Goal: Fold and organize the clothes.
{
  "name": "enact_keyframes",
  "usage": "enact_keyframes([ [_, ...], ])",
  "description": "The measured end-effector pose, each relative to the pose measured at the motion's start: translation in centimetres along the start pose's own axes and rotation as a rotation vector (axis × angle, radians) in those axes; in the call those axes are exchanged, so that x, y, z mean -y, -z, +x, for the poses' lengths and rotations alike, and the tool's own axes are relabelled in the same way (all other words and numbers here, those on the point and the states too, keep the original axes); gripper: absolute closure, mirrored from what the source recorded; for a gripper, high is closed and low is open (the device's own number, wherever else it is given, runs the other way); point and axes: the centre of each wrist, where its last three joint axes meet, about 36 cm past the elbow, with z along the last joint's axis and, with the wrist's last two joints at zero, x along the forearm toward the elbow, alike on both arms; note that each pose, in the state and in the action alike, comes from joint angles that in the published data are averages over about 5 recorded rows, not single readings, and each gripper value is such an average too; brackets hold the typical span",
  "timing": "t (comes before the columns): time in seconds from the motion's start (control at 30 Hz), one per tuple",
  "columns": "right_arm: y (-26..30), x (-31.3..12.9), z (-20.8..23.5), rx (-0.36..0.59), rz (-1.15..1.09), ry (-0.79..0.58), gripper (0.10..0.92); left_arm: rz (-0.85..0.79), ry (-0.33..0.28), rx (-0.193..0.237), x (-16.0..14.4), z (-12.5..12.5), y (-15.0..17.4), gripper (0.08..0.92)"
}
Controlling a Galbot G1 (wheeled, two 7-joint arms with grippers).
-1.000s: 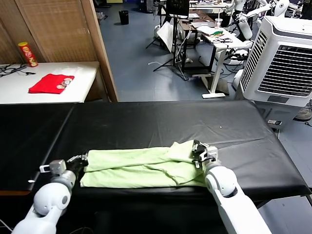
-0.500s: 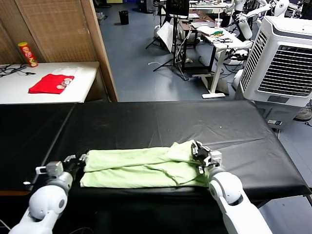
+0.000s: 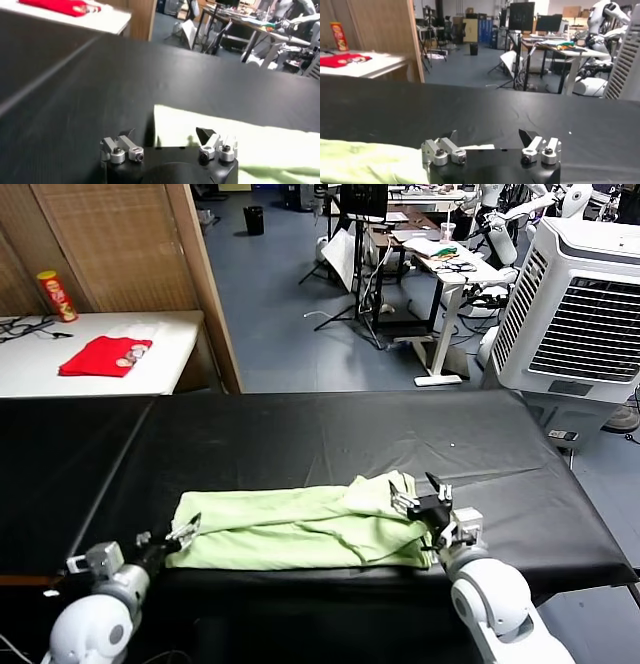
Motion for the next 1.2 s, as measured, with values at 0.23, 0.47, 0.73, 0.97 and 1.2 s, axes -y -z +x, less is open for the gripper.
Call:
enact_keyframes([
  [0.23, 0.3, -0.2, 0.2, 0.01, 0.0, 0.01, 0.224, 0.027, -0.009, -0.01, 0.6, 0.6, -1.0, 0.586],
  [0.47, 0.4, -0.3, 0.1, 0.018, 0.001, 0.01, 0.224, -0.007, -0.011, 0.01, 1.2, 0.8, -0.8, 0.844],
  [0.73, 0.4, -0.6, 0.1, 0.025, -0.008, 0.009, 0.224, -0.261, 0.125, 0.139, -1.3, 0.0, 0.5, 0.848],
  [0.97, 0.1, -1.1, 0.0, 0.02, -0.016, 0.009, 0.224, -0.506, 0.288, 0.168, -6.4, -0.1, 3.2, 0.848],
  [1.2, -0.4, -1.3, 0.3, 0.013, -0.003, -0.003, 0.224, -0.478, 0.244, 0.141, -2.8, 1.2, 3.9, 0.848],
])
